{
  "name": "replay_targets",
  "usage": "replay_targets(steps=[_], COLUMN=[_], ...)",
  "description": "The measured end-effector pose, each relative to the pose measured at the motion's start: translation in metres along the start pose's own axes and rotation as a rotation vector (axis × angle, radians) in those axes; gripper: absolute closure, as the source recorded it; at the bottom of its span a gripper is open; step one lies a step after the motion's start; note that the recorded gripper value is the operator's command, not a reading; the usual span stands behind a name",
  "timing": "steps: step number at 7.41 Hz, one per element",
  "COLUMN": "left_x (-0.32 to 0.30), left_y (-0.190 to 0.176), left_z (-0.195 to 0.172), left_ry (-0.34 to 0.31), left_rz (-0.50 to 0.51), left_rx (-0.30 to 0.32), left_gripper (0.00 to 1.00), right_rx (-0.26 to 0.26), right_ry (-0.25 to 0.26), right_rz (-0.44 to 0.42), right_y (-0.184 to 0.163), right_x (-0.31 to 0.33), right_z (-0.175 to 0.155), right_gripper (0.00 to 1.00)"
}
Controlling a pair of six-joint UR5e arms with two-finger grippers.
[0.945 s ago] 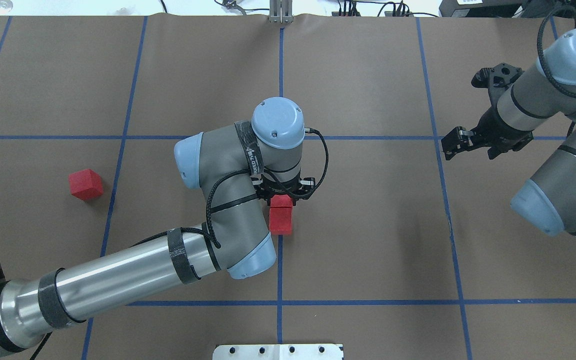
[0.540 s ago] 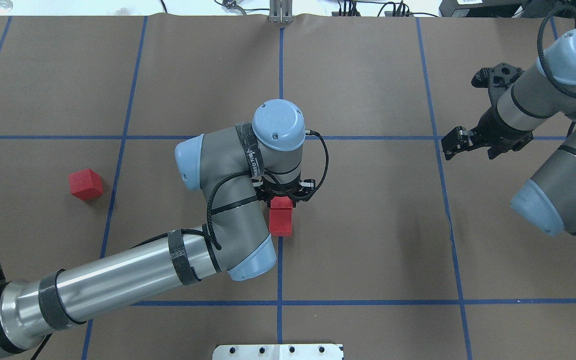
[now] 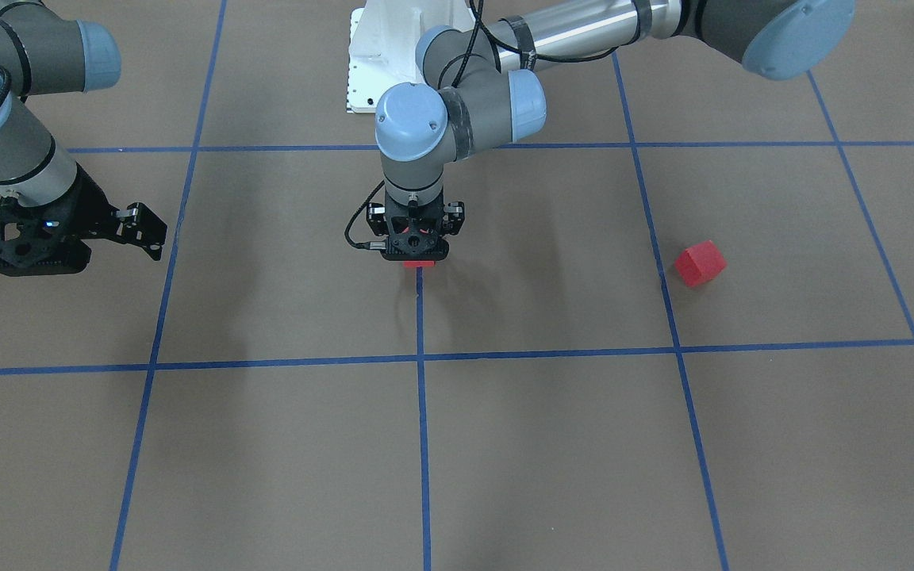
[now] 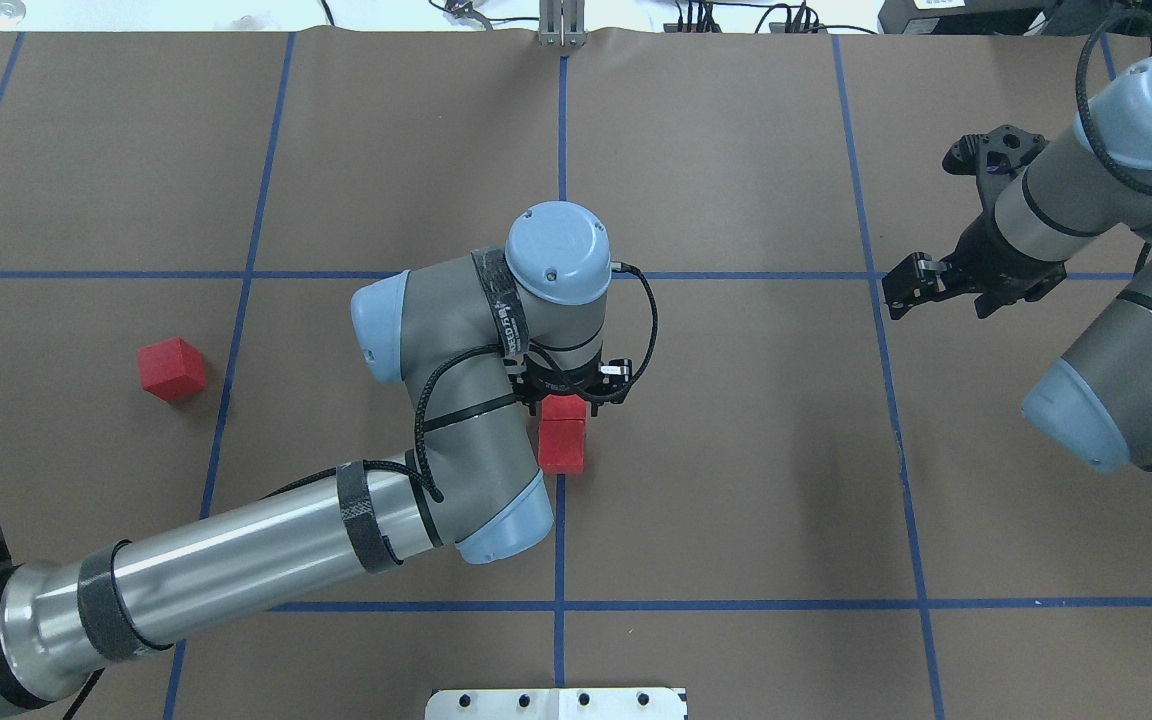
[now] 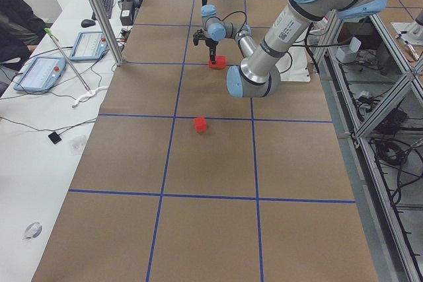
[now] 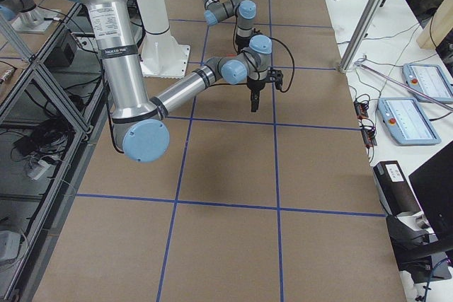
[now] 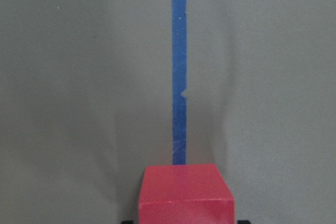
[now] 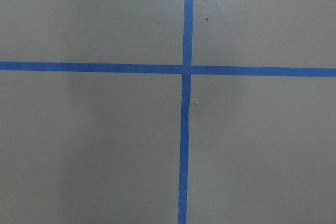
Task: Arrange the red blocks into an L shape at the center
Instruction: 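Adjust the cube against the other cube with the left gripper, then open the left gripper and swing it toward the remaining red cube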
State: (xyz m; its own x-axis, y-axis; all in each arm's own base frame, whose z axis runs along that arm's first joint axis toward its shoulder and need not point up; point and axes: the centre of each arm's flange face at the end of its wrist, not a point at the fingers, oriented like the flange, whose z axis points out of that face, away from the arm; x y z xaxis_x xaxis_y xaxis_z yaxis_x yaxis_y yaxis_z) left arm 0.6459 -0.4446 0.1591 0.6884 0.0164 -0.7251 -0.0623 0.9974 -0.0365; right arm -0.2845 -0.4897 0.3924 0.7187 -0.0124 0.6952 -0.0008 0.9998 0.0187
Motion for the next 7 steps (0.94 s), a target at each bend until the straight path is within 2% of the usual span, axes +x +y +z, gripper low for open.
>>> replay_targets(steps=[2, 4, 5, 7], left_x=[0.001, -0.032, -0.076, -0.186], left_y=[-0.001, 0.005, 0.015, 0.043], left_z=[-0.018, -0.059, -0.07, -0.08], left_ry=[0.025, 0.087, 0.102, 0.082], left_rz=[0.004, 0.015, 0.036, 0.113], left_rx=[0.019, 0.068, 0.09, 0.114], left_gripper=[0.0, 0.0, 0.0, 0.0], right_rx=[0.0, -0.001, -0.001, -0.002], right_ry=[0.0, 0.001, 0.002, 0.003], right_rz=[0.0, 0.0, 0.0, 0.001], right_y=[0.0, 0.0, 0.0, 0.0], right_x=[0.0, 0.0, 0.001, 0.001], right_z=[0.0, 0.001, 0.001, 0.001], right_gripper=[0.01, 0.01, 0.01, 0.01])
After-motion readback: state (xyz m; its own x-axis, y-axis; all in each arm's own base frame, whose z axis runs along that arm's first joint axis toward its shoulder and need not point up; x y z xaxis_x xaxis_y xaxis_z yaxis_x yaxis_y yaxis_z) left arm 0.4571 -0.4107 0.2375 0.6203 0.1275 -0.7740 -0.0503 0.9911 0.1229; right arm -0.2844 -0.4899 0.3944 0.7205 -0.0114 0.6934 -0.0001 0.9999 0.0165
